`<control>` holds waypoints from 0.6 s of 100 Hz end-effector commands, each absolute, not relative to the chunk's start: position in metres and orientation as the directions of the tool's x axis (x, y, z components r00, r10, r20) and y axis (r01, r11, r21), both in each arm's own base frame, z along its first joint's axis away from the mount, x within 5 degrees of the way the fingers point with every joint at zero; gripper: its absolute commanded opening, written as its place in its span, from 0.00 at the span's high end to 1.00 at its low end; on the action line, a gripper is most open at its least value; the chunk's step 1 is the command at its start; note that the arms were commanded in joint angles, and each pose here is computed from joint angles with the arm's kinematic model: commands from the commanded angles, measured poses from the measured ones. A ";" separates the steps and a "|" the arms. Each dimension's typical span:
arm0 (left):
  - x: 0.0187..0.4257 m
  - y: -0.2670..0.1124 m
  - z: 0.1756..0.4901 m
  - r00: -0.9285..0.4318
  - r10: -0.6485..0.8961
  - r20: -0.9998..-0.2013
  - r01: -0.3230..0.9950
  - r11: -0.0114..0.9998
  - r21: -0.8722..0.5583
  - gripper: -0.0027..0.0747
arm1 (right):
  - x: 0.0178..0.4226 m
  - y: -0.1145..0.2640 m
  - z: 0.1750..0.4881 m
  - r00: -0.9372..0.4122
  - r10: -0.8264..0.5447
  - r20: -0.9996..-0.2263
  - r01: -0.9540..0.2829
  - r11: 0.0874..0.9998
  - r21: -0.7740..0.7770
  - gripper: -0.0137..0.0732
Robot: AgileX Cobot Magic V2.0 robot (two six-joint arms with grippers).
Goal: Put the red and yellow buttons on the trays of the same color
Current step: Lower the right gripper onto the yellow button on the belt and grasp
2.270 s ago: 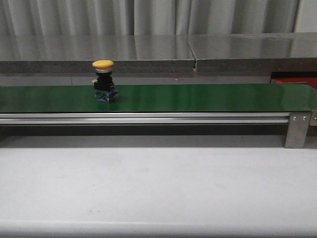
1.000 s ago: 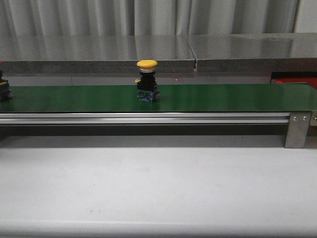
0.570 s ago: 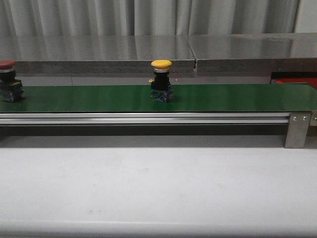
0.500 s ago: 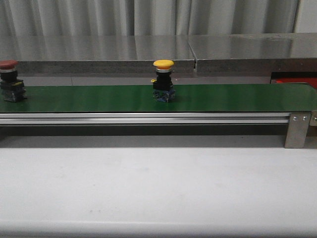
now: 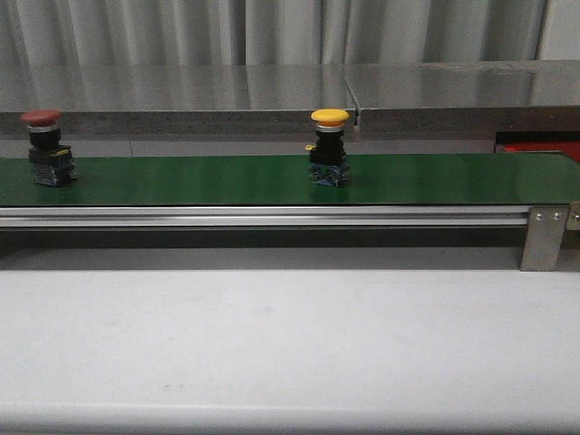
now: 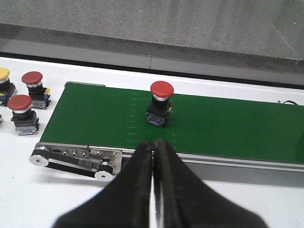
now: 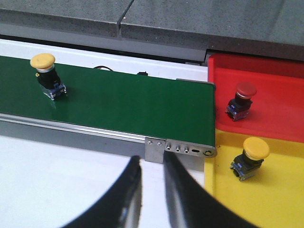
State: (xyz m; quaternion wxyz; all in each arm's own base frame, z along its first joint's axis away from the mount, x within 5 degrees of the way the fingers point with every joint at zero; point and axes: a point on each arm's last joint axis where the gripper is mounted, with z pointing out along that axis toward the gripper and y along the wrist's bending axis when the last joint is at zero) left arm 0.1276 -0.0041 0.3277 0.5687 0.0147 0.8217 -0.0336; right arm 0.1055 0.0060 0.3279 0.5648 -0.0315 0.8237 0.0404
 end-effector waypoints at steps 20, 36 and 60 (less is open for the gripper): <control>0.129 -0.003 0.343 -0.253 -0.029 -0.967 0.051 0.998 -0.043 0.99 | 0.110 0.006 0.343 -0.274 0.049 -0.961 -0.083 0.994 0.075 0.17; 0.129 -0.003 0.343 -0.253 -0.029 -0.967 0.051 0.998 -0.043 0.99 | 0.136 0.005 0.350 -0.369 0.044 -0.928 -0.112 0.990 0.092 0.17; 0.129 -0.003 0.343 -0.253 -0.029 -0.967 0.051 0.998 -0.043 0.99 | 0.208 0.016 0.349 -0.503 -0.006 -0.864 -0.205 0.972 0.113 0.17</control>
